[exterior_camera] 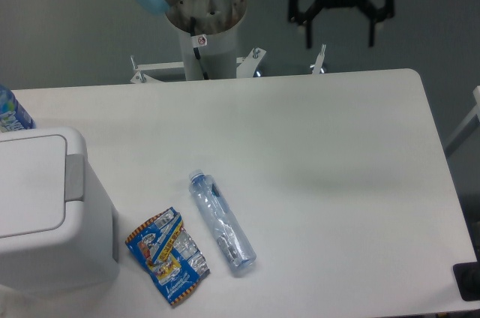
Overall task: Open the trash can
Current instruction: 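Carry the open gripper across the table toward the white trash can lid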
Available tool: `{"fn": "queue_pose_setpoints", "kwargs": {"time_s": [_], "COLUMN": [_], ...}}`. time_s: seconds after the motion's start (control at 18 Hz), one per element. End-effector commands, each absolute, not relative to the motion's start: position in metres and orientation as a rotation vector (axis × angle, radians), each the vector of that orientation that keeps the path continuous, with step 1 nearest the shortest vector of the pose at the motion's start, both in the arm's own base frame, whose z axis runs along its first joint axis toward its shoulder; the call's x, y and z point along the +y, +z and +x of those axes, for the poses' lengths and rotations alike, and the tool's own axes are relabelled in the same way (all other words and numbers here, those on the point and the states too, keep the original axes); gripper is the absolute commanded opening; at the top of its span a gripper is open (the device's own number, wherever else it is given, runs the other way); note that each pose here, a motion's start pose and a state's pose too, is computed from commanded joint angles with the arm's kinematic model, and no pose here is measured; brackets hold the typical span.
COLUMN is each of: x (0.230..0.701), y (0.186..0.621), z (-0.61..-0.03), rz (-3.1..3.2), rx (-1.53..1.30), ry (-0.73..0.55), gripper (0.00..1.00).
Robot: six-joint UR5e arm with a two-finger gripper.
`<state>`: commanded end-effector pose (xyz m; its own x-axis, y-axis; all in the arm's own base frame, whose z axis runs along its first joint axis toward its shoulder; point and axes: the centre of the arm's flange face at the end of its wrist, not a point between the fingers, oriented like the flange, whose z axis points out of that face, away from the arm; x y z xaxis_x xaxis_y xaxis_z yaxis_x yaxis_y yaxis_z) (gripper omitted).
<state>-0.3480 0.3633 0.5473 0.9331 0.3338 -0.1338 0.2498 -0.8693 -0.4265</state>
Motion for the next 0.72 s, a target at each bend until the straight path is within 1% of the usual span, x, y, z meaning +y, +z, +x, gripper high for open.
{"fn": "queue_pose_setpoints", "kwargs": {"time_s": [0.11, 0.28, 0.39, 0.72], "x": [0.389, 0.435, 0.456, 0.501], "y": [0.544, 0.536, 0.533, 0.515], "z": [-0.337, -0.316, -0.307, -0.274], "rz": [-2.624, -2.536, -2.481, -2.473], "rx": [-0.493, -0.601, -0.662, -0.663], "ry": [0.279, 0.226, 0.197, 0.113], "gripper": [1.0, 1.0, 1.0, 1.0]}}
